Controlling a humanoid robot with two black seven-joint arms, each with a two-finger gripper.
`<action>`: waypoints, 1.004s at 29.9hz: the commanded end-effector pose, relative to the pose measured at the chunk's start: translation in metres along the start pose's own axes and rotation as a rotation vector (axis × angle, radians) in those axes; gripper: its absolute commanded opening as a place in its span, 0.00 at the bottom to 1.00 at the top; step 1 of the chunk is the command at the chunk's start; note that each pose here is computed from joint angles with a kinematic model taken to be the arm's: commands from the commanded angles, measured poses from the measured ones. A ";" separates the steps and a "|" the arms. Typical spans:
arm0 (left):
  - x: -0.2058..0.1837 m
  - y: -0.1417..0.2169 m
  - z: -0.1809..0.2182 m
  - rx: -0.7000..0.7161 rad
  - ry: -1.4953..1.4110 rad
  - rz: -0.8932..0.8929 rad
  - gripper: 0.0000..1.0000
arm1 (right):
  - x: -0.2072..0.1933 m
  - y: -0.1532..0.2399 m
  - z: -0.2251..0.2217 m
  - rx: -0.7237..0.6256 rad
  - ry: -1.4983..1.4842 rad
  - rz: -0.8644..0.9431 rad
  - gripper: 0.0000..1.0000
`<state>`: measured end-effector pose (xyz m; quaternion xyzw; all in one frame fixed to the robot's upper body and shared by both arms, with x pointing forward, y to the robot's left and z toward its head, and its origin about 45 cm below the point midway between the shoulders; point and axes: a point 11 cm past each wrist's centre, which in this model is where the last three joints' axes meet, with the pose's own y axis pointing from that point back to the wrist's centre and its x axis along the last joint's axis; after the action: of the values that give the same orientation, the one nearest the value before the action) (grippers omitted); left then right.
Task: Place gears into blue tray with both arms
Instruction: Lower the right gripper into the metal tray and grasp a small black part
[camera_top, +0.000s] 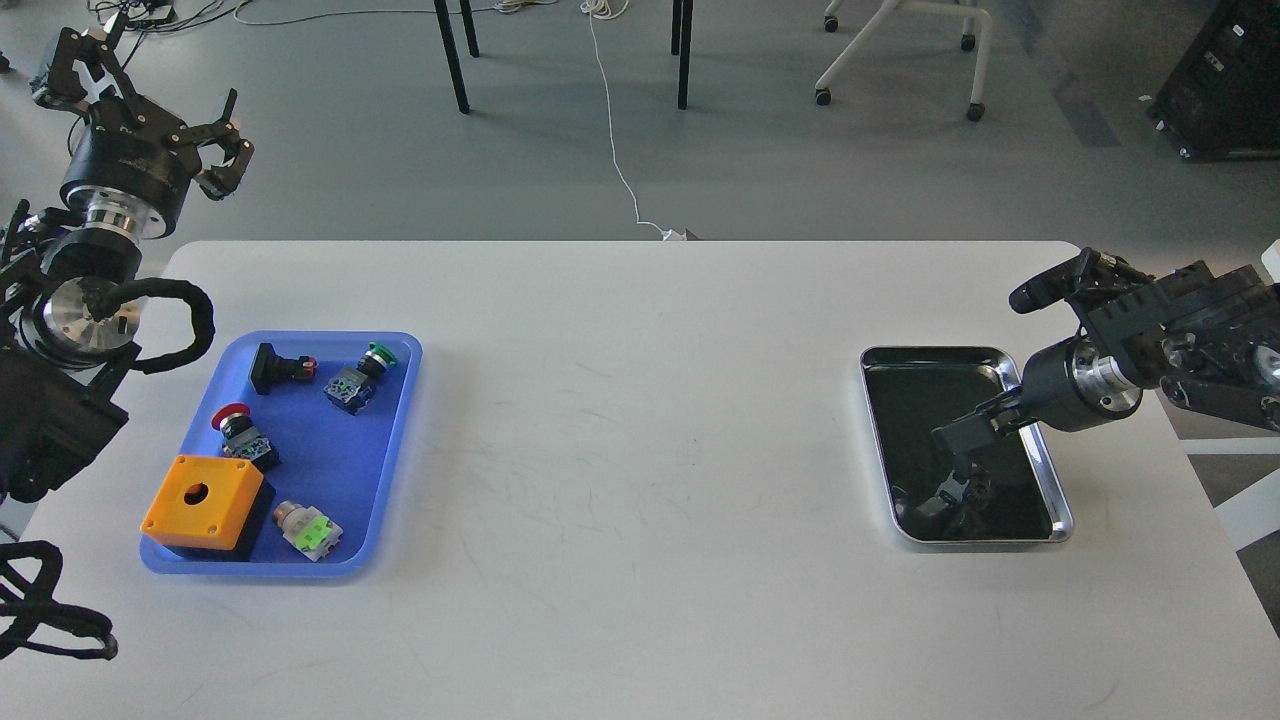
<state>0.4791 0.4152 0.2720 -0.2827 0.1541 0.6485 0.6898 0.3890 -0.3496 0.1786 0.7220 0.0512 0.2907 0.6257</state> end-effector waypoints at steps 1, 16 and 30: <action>0.001 0.001 -0.002 0.004 0.002 0.001 0.98 | 0.009 -0.007 -0.005 -0.017 0.010 0.014 0.79; 0.009 0.006 0.000 0.013 -0.022 0.013 0.98 | 0.010 -0.028 -0.007 -0.045 0.024 0.006 0.63; 0.009 0.006 0.001 0.009 -0.018 0.012 0.98 | 0.005 -0.031 -0.006 -0.045 0.027 -0.008 0.53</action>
<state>0.4741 0.4215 0.2655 -0.2713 0.1532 0.6542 0.6892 0.4008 -0.3346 0.1544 0.7035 0.0535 0.3012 0.6415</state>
